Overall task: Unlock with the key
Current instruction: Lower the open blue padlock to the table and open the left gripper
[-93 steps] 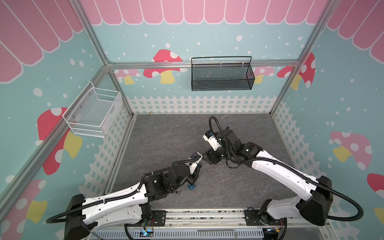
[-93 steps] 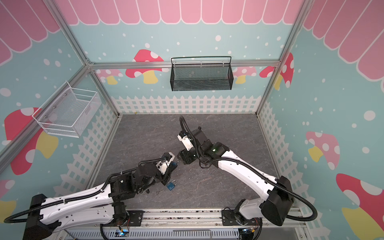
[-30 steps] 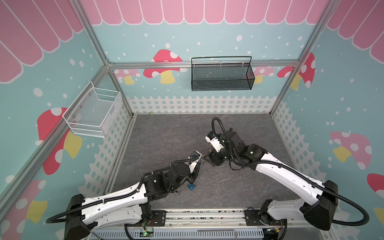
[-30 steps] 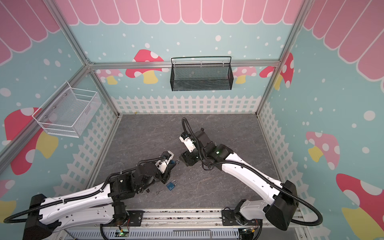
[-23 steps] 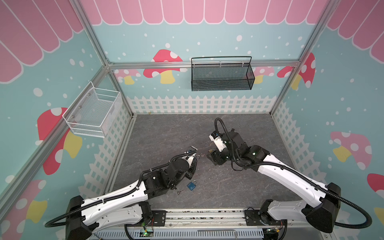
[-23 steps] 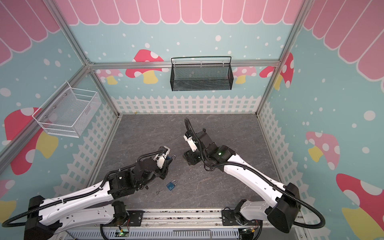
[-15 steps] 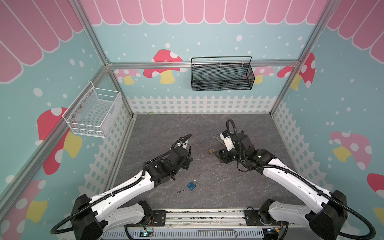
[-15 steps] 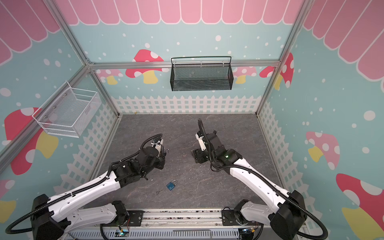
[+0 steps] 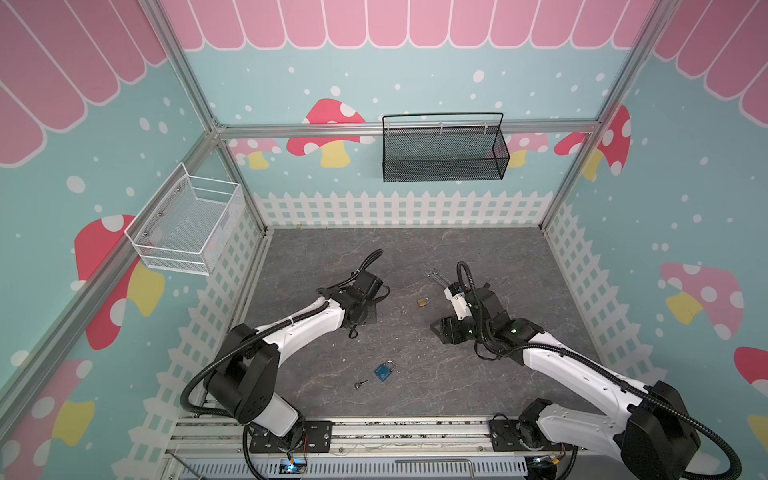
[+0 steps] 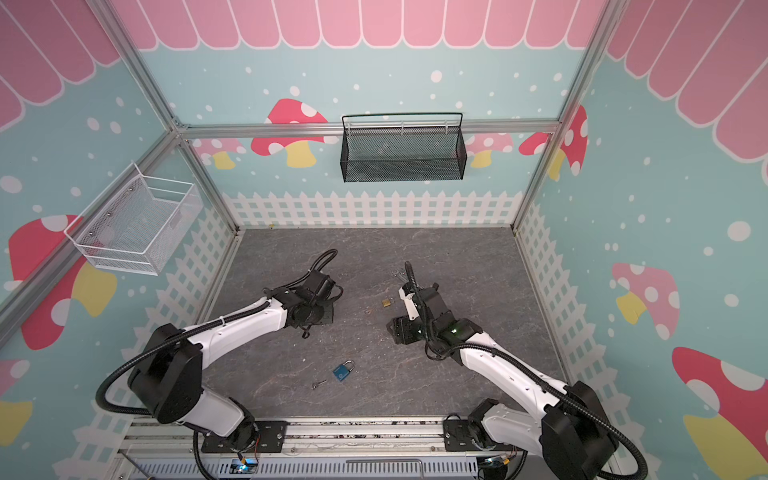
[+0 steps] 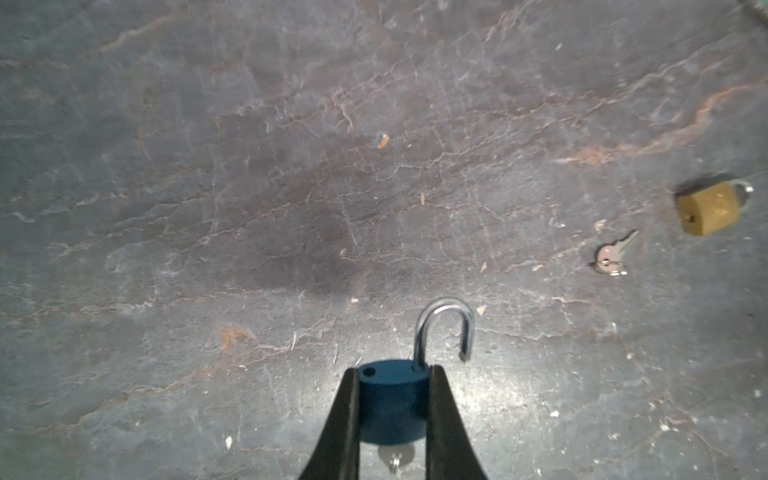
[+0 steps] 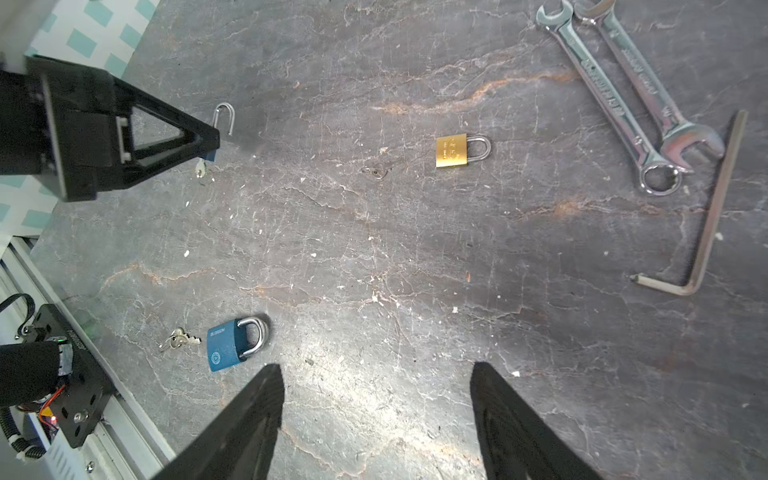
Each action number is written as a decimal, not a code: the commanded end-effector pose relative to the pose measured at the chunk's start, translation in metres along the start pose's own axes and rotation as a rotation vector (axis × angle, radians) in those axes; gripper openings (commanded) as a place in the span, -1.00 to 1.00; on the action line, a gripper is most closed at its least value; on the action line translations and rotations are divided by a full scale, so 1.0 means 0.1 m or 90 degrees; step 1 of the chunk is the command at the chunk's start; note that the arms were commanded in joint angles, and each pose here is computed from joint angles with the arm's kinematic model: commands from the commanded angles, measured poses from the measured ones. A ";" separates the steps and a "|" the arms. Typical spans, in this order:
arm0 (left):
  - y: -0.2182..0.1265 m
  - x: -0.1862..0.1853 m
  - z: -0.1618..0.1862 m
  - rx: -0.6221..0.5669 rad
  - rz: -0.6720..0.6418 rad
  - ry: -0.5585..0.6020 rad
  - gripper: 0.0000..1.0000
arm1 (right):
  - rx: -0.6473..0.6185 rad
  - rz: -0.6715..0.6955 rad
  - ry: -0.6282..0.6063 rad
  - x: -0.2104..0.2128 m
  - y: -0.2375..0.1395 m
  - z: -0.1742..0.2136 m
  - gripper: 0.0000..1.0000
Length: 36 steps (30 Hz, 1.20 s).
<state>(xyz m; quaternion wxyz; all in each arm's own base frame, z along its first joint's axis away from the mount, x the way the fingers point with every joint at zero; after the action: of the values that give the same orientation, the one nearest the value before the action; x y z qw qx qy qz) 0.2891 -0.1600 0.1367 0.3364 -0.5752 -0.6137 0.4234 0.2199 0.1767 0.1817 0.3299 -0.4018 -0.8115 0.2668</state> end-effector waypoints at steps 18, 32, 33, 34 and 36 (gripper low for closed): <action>0.48 0.18 0.05 0.106 -0.031 -0.077 -1.00 | -0.008 -0.025 0.015 0.01 0.10 -0.06 0.47; 0.45 0.24 0.13 0.111 -0.028 -0.091 -0.25 | -0.020 -0.023 0.008 0.03 0.05 -0.13 0.47; 0.43 0.23 0.12 0.110 -0.022 -0.092 -0.19 | -0.019 -0.022 0.006 0.03 0.05 -0.14 0.47; 0.41 0.23 0.12 0.108 -0.018 -0.096 -0.16 | -0.020 -0.022 0.004 0.03 0.05 -0.16 0.47; 0.35 0.23 0.12 0.099 -0.009 -0.105 -0.04 | -0.020 -0.016 -0.001 0.04 0.04 -0.20 0.47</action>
<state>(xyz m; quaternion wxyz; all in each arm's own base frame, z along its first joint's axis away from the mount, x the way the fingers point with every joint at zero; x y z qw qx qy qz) 0.2932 -0.1416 0.0877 0.3556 -0.5027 -0.6046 0.5054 0.2283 0.1830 0.1818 0.3375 -0.3924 -0.8170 0.2542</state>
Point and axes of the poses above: each gripper's point midway between its finger pads, its own y axis out along the fingers, its own x axis along the line the jaws close on, z = x × y, the point moved 7 cm from there along -y, back along the fingers, and after that the axes turned 2 degrees about -y, right-handed, at the moved point
